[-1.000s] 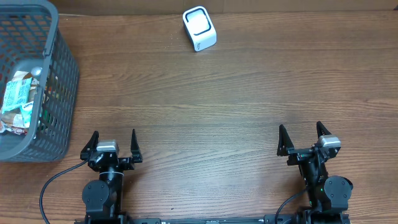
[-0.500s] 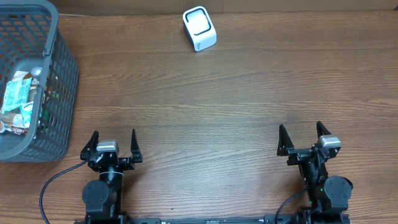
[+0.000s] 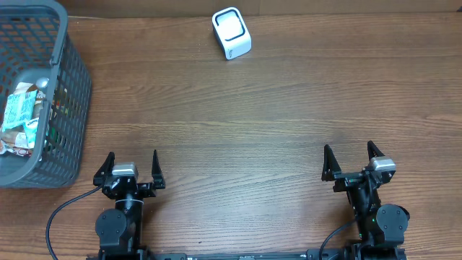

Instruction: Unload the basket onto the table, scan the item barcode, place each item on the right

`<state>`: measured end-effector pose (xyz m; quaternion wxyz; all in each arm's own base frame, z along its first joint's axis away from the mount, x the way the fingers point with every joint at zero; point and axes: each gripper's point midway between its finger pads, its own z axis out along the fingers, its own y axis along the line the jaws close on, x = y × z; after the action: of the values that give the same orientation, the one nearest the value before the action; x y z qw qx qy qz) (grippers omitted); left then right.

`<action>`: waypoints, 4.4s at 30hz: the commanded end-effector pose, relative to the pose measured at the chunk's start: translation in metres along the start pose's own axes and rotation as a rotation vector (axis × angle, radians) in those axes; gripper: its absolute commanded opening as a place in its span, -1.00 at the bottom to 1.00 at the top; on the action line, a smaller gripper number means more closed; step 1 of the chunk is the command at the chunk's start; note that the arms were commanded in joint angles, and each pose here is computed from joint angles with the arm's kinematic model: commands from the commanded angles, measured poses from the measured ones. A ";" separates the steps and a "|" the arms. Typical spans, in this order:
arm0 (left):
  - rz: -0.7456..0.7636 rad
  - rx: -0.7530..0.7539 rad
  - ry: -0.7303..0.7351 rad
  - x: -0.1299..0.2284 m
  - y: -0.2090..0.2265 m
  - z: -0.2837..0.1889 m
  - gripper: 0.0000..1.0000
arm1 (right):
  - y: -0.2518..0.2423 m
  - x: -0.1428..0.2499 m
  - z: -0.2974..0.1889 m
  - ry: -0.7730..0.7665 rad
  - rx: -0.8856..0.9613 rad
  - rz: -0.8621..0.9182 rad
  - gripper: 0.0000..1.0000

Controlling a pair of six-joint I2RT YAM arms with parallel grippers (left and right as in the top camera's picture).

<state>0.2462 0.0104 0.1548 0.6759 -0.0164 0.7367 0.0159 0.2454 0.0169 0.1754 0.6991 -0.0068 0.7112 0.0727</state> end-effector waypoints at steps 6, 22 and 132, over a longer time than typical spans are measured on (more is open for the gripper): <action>-0.002 0.009 -0.008 -0.001 -0.002 0.000 0.99 | -0.002 0.003 0.000 -0.001 0.008 0.001 1.00; -0.002 0.008 -0.008 -0.001 -0.002 0.000 0.99 | -0.002 0.003 0.000 -0.001 0.008 0.000 1.00; -0.086 0.039 -0.154 -0.106 -0.005 -0.036 0.98 | -0.002 0.003 0.000 0.000 0.008 0.001 1.00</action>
<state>0.2361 0.0101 0.2082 0.7031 -0.0377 0.7101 -0.0051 0.2454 0.0170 0.1753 0.6990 -0.0069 0.7114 0.0728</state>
